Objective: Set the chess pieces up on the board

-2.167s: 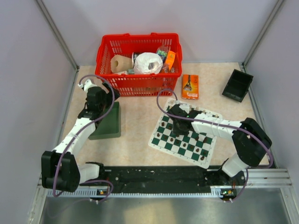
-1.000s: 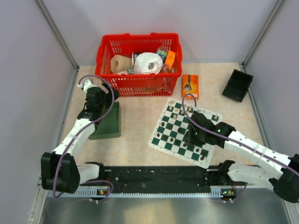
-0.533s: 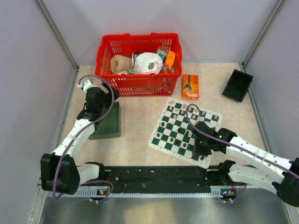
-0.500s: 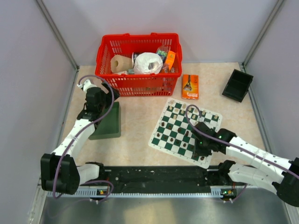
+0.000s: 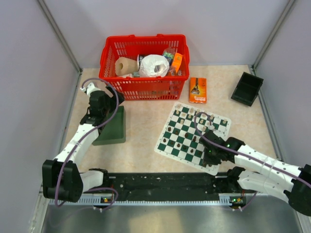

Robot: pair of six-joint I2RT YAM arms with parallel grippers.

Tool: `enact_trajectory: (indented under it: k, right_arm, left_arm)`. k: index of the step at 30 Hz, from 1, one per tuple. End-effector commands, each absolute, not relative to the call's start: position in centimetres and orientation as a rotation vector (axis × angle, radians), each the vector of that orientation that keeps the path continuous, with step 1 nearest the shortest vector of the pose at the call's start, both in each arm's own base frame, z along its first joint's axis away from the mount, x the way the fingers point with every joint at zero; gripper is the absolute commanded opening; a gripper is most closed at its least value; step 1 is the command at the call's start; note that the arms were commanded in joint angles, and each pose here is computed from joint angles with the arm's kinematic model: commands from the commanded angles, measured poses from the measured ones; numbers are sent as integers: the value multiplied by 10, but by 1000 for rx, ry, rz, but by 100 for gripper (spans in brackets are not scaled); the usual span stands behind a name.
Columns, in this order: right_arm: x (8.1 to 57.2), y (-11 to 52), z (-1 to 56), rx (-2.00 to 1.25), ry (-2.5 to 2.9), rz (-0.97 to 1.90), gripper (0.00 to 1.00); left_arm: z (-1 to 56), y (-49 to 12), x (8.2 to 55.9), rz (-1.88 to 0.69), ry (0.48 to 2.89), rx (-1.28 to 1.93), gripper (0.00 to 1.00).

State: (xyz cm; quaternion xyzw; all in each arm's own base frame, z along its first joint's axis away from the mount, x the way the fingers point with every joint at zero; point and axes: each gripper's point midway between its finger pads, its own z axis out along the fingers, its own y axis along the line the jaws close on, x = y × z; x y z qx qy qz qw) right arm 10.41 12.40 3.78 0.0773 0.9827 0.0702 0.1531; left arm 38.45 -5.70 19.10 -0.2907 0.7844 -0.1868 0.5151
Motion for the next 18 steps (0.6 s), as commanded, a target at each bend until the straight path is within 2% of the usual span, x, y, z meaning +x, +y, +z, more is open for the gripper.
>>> enact_trajectory:
  k: [1, 18]
  right_arm:
    - [118, 129, 43, 261, 2735, 225, 15]
    - [119, 128, 37, 273, 2719, 233, 17]
  left_arm:
    - [205, -57, 391, -479, 1833, -692, 98]
    - [204, -57, 390, -483, 1832, -694, 98]
